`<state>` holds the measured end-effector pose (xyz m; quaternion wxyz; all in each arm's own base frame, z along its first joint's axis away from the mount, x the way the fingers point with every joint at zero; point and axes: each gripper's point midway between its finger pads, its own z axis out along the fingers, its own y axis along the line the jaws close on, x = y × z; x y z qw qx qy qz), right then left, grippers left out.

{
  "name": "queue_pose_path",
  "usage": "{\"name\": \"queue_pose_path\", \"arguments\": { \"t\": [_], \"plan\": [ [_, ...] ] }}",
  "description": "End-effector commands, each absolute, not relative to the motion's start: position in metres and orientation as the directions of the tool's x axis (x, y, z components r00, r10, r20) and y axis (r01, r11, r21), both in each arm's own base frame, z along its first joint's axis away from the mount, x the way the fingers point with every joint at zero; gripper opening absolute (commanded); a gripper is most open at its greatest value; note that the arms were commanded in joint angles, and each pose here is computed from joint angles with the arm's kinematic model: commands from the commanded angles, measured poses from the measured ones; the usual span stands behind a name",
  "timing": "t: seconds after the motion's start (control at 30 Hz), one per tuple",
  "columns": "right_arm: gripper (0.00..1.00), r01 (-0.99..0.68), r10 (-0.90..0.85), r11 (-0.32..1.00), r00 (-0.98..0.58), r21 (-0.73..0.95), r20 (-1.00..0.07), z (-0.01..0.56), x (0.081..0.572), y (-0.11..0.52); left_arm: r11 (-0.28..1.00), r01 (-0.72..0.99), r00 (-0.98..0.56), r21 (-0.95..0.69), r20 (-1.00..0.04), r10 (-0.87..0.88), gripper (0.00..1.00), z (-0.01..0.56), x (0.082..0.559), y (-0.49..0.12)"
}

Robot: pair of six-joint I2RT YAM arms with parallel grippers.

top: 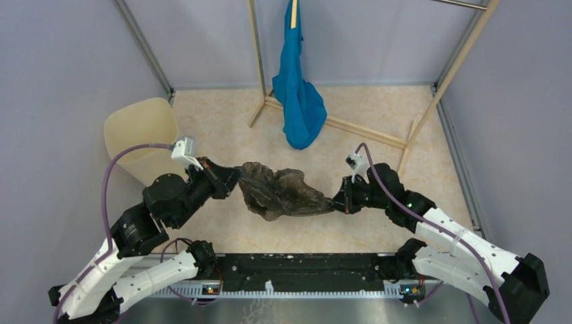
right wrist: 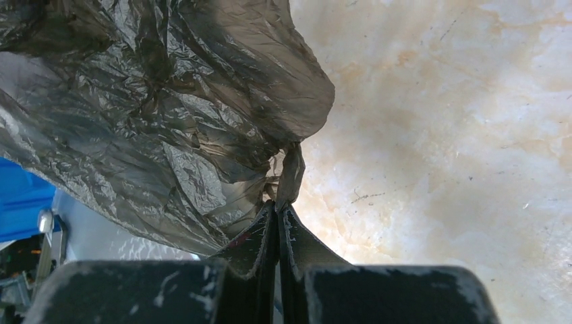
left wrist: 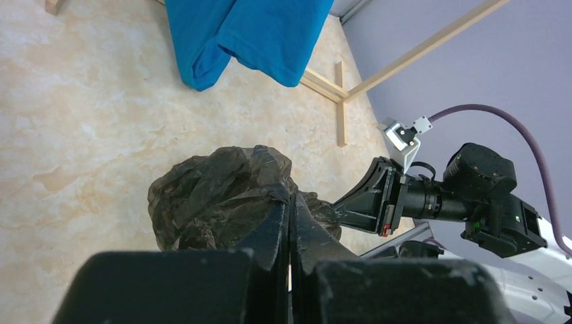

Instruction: Put the trash bags into the trash bin

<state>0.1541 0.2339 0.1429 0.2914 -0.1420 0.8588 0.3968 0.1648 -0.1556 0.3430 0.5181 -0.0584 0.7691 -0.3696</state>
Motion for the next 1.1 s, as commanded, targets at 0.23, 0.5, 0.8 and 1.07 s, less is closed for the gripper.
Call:
{"name": "queue_pose_path", "arguments": {
  "t": [0.23,0.5,0.8,1.07],
  "plan": [
    [0.00,-0.475,0.058,0.710,-0.697,0.520,-0.715,0.163,0.180,0.223,0.690,0.287,-0.499,-0.664,-0.719,-0.484,0.00,0.319,0.171,-0.177],
    [0.19,-0.420,0.017,0.771,-0.737,0.478,-0.675,0.136,0.176,0.209,0.667,0.307,-0.519,-0.679,-0.707,-0.480,0.00,0.309,0.173,-0.190],
    [0.76,-0.441,-0.086,0.837,-0.690,0.324,-0.718,0.150,0.169,0.207,0.647,0.365,-0.519,-0.670,-0.723,-0.456,0.00,0.319,0.174,-0.203],
    [0.83,-0.722,-0.202,0.632,-0.502,0.280,-0.841,0.221,0.134,0.299,0.594,0.390,-0.490,-0.703,-0.705,-0.512,0.00,0.334,0.170,-0.199]
  ]
}}
